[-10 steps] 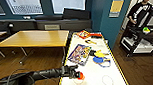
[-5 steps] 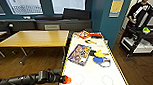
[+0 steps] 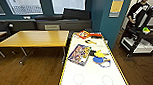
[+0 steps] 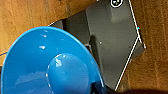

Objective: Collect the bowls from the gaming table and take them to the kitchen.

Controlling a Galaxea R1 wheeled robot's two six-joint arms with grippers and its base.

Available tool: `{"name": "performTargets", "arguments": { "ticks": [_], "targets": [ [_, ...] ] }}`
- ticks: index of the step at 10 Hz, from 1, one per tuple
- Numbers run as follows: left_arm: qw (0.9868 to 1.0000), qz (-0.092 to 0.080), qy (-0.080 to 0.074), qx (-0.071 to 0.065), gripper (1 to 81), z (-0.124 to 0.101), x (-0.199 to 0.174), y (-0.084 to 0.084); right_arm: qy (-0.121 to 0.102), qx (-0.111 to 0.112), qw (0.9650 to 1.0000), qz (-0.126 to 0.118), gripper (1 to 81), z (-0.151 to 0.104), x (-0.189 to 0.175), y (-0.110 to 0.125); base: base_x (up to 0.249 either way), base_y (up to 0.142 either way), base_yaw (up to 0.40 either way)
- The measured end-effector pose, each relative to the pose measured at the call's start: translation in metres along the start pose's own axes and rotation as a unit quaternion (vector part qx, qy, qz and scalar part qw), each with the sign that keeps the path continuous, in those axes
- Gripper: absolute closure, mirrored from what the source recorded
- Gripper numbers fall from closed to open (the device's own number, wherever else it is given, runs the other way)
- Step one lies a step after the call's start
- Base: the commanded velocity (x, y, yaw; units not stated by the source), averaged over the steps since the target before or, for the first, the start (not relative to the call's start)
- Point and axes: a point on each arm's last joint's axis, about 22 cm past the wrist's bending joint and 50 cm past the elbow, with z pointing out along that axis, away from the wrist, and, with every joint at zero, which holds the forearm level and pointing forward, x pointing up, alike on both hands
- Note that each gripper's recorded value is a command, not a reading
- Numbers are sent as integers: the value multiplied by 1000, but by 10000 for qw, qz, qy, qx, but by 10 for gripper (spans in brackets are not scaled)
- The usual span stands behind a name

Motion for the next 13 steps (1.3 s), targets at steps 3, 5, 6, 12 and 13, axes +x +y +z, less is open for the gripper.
{"name": "performTargets", "arguments": {
  "ticks": [3,5,6,12,13],
  "targets": [
    [9978,-525,-408,-30,811,15,-106,-58,8,-175,9998,58,811,-3,-15,17,0,0,0],
    [9966,-709,-359,228,811,23,-143,-116,-14,-192,9998,104,811,-1,-30,16,0,0,0],
    [9958,-751,-370,358,811,27,-163,-141,2,-192,9998,113,811,1,-32,15,0,0,0],
    [9975,-641,-170,239,811,90,-239,-139,485,-280,9983,-131,811,21,-9,15,0,0,0],
    [9976,-628,-148,269,811,102,-252,-138,585,-245,9978,-194,811,23,-1,11,0,0,0]
  ]
}}
